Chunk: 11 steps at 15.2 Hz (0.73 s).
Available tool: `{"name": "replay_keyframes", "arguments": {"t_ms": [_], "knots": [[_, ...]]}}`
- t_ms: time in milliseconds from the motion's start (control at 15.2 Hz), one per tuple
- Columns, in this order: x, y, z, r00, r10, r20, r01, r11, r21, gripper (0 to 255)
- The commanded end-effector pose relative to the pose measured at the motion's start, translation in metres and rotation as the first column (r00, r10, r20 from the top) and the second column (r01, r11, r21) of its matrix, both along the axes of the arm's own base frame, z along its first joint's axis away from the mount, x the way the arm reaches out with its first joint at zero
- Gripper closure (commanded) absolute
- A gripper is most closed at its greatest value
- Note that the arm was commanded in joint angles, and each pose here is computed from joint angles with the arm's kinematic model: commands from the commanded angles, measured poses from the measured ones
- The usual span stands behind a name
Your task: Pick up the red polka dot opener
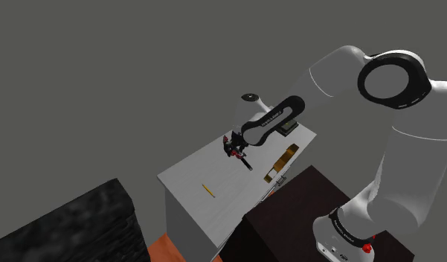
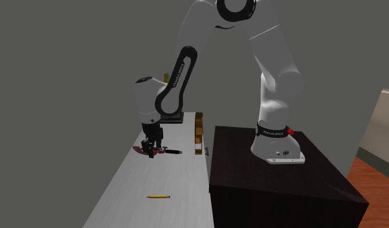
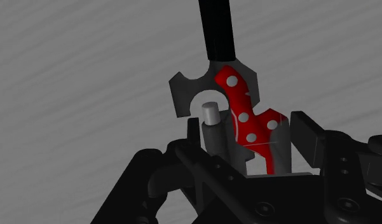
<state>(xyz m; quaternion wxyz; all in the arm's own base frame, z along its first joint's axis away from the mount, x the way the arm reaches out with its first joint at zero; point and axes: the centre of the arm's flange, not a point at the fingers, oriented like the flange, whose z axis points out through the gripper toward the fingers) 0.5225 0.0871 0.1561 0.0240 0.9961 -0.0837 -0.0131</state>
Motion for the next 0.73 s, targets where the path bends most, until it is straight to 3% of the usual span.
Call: {"name": "replay_keyframes", "arguments": {"t_ms": [0,660], "knots": [[0.0,-0.001,0.011,1.0,0.0,0.0,0.0,1.0,0.0,255],[0.0,-0.001,0.054,1.0,0.0,0.0,0.0,1.0,0.0,255]]}}
